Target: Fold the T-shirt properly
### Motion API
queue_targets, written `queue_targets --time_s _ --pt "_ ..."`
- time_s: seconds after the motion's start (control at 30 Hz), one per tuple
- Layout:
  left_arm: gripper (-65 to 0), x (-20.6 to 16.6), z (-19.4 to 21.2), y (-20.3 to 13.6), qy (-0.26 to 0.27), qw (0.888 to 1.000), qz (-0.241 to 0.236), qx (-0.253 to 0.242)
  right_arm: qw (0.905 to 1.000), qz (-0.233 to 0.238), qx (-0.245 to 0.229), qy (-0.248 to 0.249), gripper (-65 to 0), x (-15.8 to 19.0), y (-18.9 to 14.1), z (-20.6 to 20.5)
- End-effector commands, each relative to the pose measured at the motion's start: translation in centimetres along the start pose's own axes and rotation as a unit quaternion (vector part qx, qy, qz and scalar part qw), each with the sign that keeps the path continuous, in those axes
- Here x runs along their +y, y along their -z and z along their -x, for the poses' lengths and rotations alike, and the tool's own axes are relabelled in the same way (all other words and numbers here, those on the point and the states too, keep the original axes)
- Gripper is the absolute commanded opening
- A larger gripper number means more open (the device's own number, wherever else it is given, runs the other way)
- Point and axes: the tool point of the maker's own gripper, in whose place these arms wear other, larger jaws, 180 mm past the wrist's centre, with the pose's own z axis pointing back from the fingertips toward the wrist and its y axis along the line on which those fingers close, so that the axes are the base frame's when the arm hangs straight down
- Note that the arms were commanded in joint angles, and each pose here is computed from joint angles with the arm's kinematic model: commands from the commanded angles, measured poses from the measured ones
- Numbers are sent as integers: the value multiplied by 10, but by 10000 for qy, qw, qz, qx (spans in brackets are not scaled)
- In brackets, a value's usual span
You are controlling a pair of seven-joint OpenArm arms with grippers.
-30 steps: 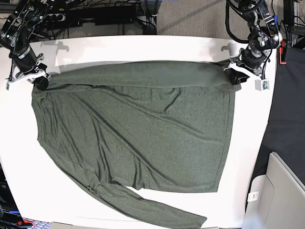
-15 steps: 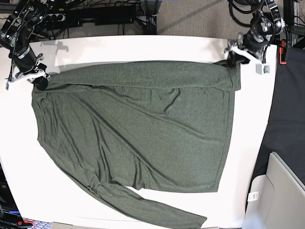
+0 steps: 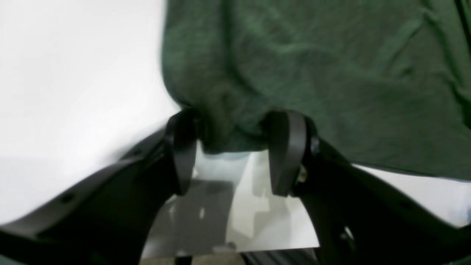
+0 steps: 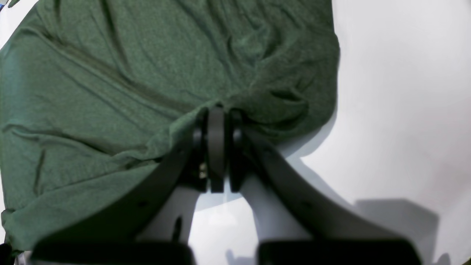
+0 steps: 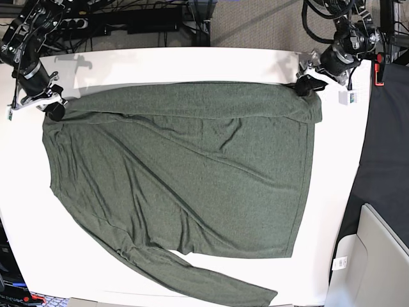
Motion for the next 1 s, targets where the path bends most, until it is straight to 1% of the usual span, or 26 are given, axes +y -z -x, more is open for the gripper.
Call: queue_targets --time_s 0.0,0.2,0.27,0.37,0.43,0.47,0.5,0.63,0.83,0.97 --pt "-342 -4 -10 -1 56 9999 68 -128 9997 -109 -213 -42 -648 6 -2 -12" --pt "-348 3 -6 13 -192 9998 102 -16 9997 -122 -197 3 -648 7 -2 -8" --pt "-375 6 -3 19 -302 9995 103 46 9997 -122 -197 3 -648 7 -2 -8" --pt "-463 9 -1 23 -385 9992 101 97 9997 -117 -201 5 -648 7 -2 -8" --pt "-552 10 1 23 -401 9991 96 114 9997 -105 -204 5 -648 6 -2 -9" --pt "-609 10 1 23 -401 9991 96 114 9997 -93 -206 4 -648 6 -2 -9" --pt "-649 10 1 23 -399 9991 94 134 9997 -93 -206 4 -648 6 -2 -9" --pt "-649 14 8 19 -370 9985 40 392 9998 -95 -194 8 -648 6 -2 -8" --pt "-649 53 13 -6 -633 9966 -438 303 9999 -25 -40 -148 -648 4 -14 5" --pt "-649 70 17 -22 -275 9968 -590 462 9999 -136 53 -74 -648 7 -21 15"
